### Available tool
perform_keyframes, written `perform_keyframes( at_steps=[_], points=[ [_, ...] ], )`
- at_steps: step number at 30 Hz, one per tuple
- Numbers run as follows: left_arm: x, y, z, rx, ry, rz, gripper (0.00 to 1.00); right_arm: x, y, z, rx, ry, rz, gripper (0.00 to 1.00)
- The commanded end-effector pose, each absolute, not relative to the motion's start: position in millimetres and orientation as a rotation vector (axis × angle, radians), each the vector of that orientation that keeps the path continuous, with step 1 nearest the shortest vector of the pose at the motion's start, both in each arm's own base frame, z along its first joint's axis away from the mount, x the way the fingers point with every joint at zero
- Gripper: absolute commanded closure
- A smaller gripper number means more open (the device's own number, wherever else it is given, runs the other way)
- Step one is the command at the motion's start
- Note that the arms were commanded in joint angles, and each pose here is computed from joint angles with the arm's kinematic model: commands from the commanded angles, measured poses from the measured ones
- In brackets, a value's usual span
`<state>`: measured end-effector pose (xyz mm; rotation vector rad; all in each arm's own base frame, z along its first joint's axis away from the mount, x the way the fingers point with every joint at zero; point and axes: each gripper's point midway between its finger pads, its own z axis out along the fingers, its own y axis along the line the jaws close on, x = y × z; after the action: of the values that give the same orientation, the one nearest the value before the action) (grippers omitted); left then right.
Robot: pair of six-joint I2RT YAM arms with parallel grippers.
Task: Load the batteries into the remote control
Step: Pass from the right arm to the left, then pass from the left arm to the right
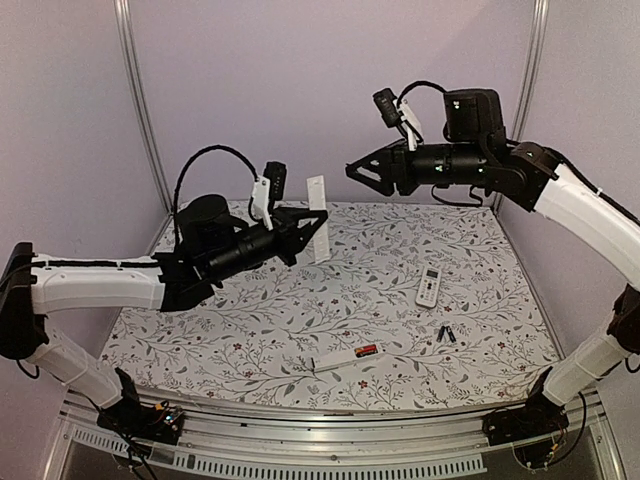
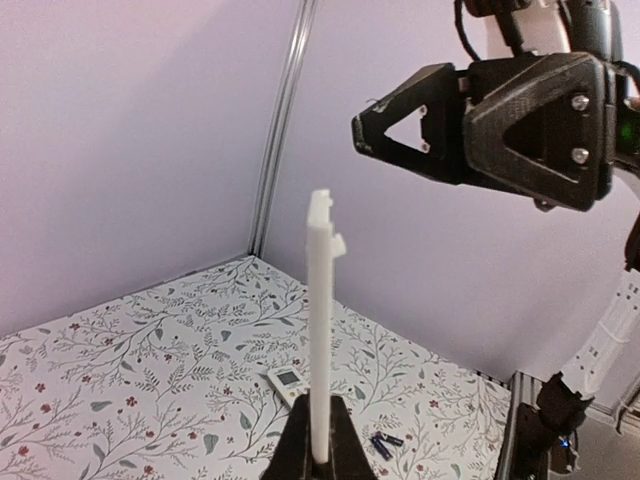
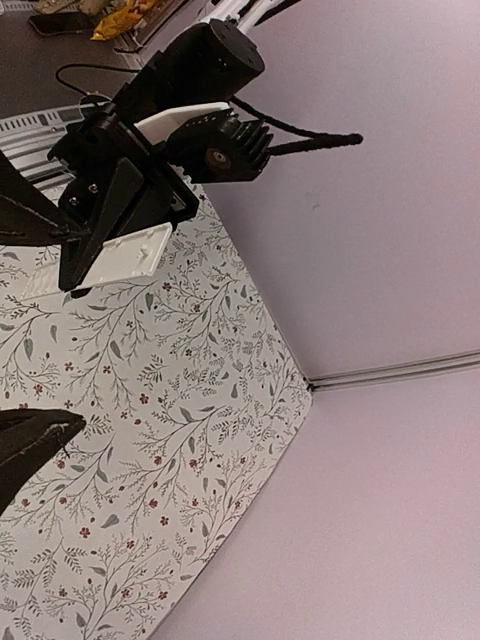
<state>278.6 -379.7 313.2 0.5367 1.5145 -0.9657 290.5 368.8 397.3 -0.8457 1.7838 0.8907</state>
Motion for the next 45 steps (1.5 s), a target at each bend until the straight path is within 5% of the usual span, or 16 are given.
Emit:
perform_keyframes(
  at_steps=[1, 14, 32, 41, 45],
  points=[
    [227.6, -383.0, 344.4, 0.772, 1.268, -1.062, 1.0, 241.7, 375.7, 412.1, -1.101, 1.561, 1.094, 0.44],
    [189.8, -392.2, 360.6, 0.937, 1.149, -1.136, 1.0, 202.8, 385.5, 418.5, -1.258, 1.288, 1.182, 0.53],
    [187.0, -399.1, 360.6, 0.944, 1.146, -1.168, 1.0, 183.6, 401.5, 400.2, -1.352, 1.306, 1.24, 0.83],
    [186.5, -396.8, 362.5, 0.932, 1.142, -1.17, 1.0, 183.3, 405.3, 386.7, -1.374, 1.343, 1.262, 0.86],
    [186.2, -397.2, 362.8, 0.932, 1.136, -1.171, 1.0, 182.9, 406.9, 387.7, -1.368, 1.348, 1.272, 0.99]
  ],
)
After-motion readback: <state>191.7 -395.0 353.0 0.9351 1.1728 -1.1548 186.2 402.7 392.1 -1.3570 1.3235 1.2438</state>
